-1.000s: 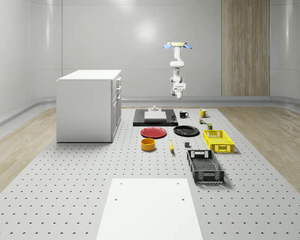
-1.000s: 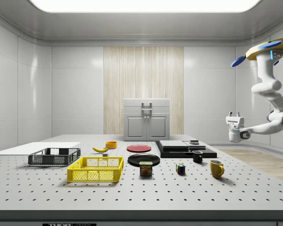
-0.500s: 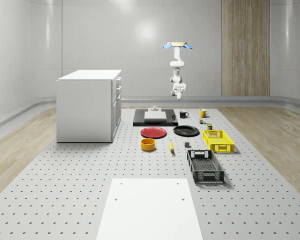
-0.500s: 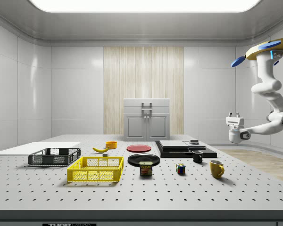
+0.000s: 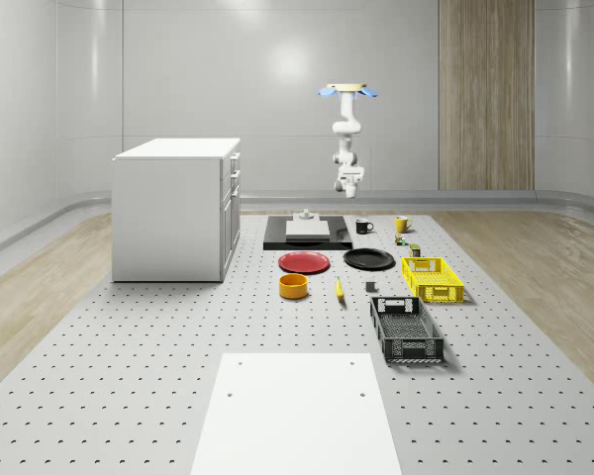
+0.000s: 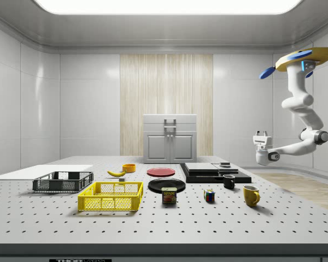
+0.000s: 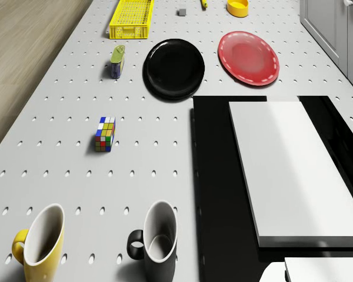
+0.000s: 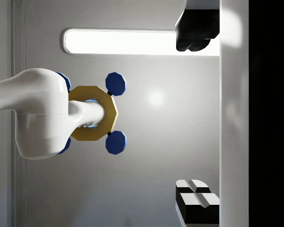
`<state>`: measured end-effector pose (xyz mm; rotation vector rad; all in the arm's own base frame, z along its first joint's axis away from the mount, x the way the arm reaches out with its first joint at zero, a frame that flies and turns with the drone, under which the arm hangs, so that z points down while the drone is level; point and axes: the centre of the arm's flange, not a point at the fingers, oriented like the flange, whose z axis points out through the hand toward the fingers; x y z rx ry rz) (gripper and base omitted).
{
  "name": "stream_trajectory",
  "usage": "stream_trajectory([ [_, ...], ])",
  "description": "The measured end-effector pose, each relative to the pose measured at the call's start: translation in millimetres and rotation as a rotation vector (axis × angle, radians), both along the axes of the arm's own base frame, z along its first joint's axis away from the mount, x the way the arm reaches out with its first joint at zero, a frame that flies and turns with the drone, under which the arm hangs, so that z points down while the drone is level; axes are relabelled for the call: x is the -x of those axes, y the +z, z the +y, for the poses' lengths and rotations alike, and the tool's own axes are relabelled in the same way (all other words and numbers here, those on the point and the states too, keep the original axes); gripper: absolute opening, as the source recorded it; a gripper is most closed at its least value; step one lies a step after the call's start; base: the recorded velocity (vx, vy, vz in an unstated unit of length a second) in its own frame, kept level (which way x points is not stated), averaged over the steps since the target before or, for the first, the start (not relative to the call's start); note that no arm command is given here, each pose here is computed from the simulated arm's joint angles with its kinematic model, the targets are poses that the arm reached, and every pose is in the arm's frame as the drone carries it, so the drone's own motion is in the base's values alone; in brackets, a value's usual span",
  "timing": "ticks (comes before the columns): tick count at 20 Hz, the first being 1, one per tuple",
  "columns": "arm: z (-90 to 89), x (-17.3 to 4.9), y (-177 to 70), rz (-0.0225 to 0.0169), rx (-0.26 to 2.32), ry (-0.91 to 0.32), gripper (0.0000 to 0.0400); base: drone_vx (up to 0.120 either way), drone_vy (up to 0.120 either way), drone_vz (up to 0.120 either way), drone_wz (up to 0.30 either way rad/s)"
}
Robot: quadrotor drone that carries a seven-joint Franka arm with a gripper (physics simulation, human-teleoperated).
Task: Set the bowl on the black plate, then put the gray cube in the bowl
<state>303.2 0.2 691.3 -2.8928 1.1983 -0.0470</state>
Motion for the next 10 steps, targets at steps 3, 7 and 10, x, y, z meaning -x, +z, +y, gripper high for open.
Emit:
stream_trajectory([
  [3,0.1,0.2,0.0,-0.0023,0.001,0.0,0.04,0.12,-0.027,0.0,0.0],
  [7,0.5,0.5,0.0,-0.0053,0.005,0.0,0.04,0.12,0.0,0.0,0.0],
  [10,1.0,0.8,0.0,-0.0076,0.01,0.0,0.04,0.12,0.0,0.0,0.0],
])
